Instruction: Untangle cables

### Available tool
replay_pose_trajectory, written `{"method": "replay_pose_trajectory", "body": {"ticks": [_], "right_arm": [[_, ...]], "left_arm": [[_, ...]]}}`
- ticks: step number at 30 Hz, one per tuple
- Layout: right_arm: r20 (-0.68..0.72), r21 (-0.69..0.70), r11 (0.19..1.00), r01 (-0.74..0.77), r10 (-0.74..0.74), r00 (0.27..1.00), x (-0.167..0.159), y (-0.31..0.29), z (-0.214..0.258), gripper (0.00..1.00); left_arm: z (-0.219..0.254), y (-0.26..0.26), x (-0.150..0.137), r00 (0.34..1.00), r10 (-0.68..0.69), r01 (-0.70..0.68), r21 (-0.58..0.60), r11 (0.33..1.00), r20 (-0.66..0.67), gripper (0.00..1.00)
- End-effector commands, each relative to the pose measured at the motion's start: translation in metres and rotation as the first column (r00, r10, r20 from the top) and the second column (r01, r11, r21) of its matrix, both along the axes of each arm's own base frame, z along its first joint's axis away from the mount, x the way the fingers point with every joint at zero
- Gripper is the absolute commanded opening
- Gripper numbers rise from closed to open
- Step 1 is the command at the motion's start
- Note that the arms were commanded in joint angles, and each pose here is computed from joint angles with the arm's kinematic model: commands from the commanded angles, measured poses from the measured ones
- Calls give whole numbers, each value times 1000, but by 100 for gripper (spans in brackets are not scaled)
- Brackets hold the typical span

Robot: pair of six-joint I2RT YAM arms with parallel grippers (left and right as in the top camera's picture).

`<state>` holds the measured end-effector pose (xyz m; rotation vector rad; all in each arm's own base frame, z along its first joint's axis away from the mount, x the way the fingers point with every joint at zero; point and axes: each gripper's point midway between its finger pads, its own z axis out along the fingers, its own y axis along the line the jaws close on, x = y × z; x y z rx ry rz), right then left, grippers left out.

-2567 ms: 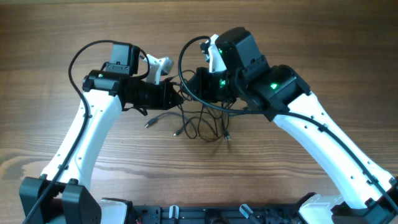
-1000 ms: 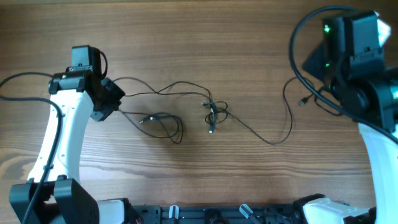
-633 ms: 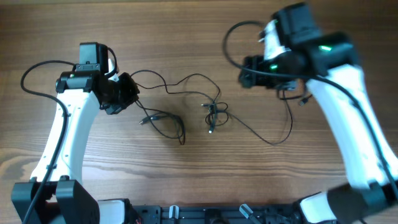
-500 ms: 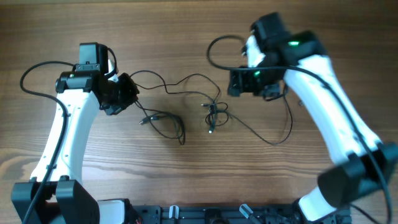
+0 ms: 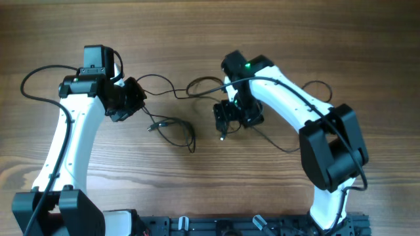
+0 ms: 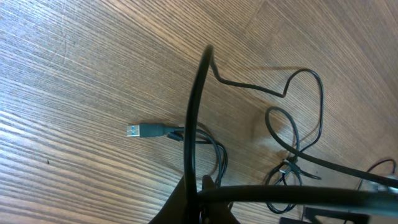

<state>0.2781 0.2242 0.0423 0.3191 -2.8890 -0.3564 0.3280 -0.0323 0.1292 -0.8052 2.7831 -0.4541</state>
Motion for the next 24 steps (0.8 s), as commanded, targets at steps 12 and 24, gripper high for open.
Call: {"method": "replay_pose_trajectory", "body": {"ticks": [12, 24], "right_arm": [[22, -138, 950, 281, -281, 959, -1, -15, -42, 58], [48, -181, 940, 289, -286, 957, 1, -30, -38, 4]], "left_arm": [[-3, 1, -1, 1000, 8, -8, 8, 1000, -11, 7], [-4, 1, -3, 1000, 8, -8, 8, 1000, -20, 4]]}}
